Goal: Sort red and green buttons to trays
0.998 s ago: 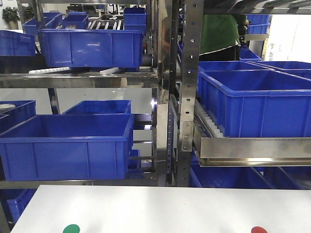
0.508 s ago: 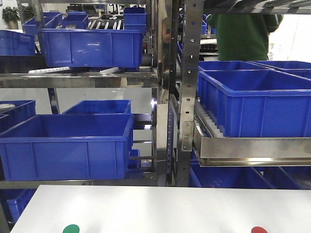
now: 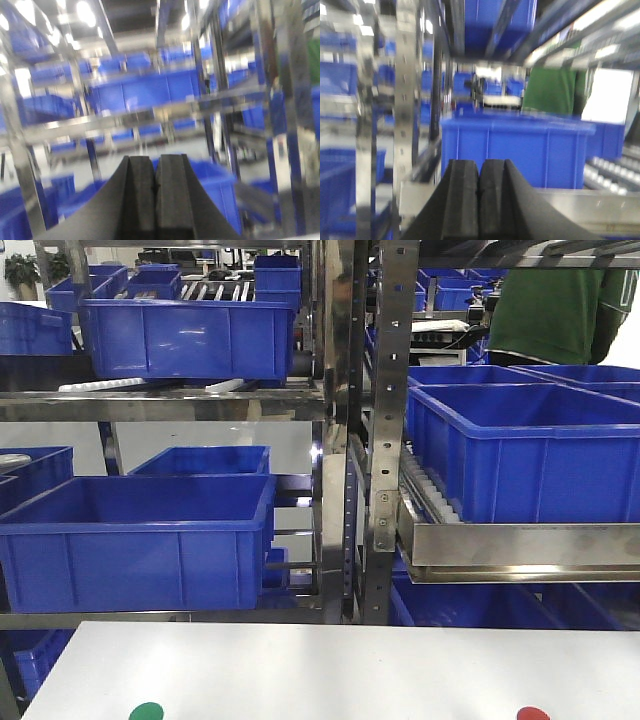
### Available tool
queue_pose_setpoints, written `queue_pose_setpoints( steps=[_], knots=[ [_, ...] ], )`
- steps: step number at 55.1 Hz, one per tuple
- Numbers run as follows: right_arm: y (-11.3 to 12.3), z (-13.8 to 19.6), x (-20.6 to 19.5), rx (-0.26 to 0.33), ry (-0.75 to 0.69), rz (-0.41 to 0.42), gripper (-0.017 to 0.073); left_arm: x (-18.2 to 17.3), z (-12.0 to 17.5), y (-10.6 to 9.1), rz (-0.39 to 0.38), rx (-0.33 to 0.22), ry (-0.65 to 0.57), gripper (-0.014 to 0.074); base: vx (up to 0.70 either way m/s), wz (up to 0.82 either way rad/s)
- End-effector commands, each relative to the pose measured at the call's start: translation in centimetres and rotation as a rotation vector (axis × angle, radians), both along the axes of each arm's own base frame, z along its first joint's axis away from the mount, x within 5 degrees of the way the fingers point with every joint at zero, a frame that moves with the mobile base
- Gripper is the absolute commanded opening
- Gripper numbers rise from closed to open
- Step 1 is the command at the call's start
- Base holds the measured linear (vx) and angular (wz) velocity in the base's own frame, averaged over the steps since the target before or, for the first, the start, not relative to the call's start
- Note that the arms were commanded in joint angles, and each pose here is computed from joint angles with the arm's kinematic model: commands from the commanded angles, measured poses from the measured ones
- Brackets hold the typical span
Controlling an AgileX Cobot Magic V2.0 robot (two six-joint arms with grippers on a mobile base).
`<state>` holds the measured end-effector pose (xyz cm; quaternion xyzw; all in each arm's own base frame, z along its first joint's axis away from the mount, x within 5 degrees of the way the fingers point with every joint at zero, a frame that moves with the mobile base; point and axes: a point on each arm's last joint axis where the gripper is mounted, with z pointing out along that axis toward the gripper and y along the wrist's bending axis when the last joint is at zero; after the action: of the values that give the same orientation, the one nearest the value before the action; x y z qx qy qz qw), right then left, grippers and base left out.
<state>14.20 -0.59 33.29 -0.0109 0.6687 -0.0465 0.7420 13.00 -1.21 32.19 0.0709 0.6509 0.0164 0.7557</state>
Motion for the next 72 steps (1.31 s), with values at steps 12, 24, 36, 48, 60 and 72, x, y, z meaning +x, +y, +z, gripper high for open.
queue_pose_setpoints(
  steps=[12, 24, 36, 48, 60, 72],
  knots=[
    [-0.5, 0.0, 5.8, 0.013, -0.1, -0.023, -0.0008, 6.7, -0.7, -0.6, 0.012, 0.0, 0.073, -0.0006, 0.0, 0.0],
    [-0.6, 0.1, 6.1, 0.03, -0.144, -0.025, -0.0008, 7.4, -1.1, -0.7, 0.013, -0.018, 0.067, -0.0002, 0.0, 0.0],
    [-0.6, 0.2, 6.1, 0.032, -0.152, -0.025, -0.0008, 7.4, -1.1, -0.7, 0.013, -0.018, 0.067, 0.0, 0.0, 0.0],
    [-0.4, -0.1, 6.2, 0.011, -0.119, -0.013, 0.0015, 7.4, -1.1, -0.7, 0.013, -0.018, 0.067, 0.0006, 0.0, 0.0],
    [0.0, -1.0, 6.4, -0.019, -0.015, 0.027, 0.0194, 7.4, -1.1, -0.7, 0.013, -0.018, 0.067, 0.0087, 0.0, 0.0],
    [-0.2, -1.4, 6.6, 0.046, 0.01, 0.019, 0.0557, 7.4, -1.1, -0.7, 0.013, -0.018, 0.071, 0.0304, 0.0, 0.0]
  ],
)
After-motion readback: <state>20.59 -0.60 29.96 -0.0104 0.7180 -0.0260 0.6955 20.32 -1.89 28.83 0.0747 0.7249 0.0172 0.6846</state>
